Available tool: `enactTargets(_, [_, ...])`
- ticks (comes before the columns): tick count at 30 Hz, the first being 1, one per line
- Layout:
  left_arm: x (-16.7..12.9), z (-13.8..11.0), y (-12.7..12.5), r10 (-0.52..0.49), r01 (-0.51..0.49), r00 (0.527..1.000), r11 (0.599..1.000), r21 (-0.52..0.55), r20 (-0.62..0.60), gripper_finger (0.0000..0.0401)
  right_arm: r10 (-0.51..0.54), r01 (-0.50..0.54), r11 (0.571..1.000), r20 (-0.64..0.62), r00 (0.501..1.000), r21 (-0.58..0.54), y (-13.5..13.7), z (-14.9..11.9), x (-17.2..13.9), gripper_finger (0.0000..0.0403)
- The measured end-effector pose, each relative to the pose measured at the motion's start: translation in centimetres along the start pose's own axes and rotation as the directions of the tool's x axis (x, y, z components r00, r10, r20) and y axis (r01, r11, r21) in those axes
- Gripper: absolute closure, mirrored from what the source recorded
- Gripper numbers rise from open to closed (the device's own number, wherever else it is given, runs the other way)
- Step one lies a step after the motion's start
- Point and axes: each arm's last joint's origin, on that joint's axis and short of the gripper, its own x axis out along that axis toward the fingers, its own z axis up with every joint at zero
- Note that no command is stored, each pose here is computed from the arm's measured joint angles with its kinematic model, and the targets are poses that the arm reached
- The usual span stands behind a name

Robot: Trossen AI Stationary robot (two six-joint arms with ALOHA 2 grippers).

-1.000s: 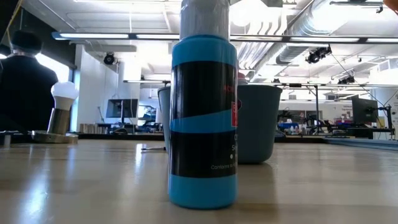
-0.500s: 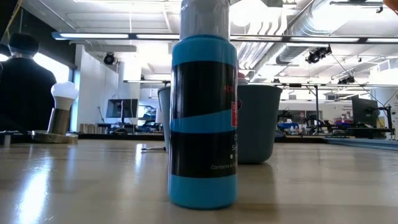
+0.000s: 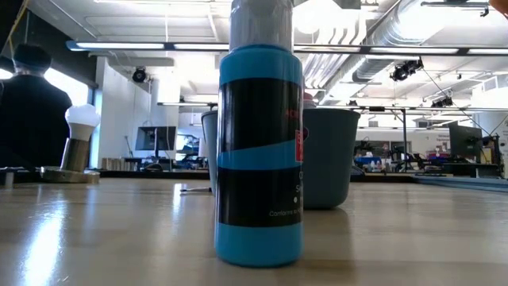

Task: Pick & Place Paint Supplies
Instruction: Put the black and silver paint brush into the green cup

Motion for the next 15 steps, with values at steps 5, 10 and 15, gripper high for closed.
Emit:
enactTargets(5, [0.0,-0.3,0.0,-0.022,0.021,0.999,1.000,-0.021,-0.034,0.0389,0.090,-0.089,0.996,-0.048,0.995,0.028,-0.1,0.0,-0.3,0.0270])
enactTargets(10, [0.0,-0.6,0.2,-0.008,0.004,0.997,0.999,-0.045,-0.075,0.0389,0.127,-0.120,0.991,-0.124,0.984,0.064,-0.6,-0.6,-0.6,0.0276])
enactTargets(15, [0.0,-0.8,0.2,-0.009,0.003,0.996,0.998,-0.065,-0.091,0.0390,0.098,-0.086,0.993,-0.167,0.981,0.079,-1.3,-0.9,-0.3,0.0281])
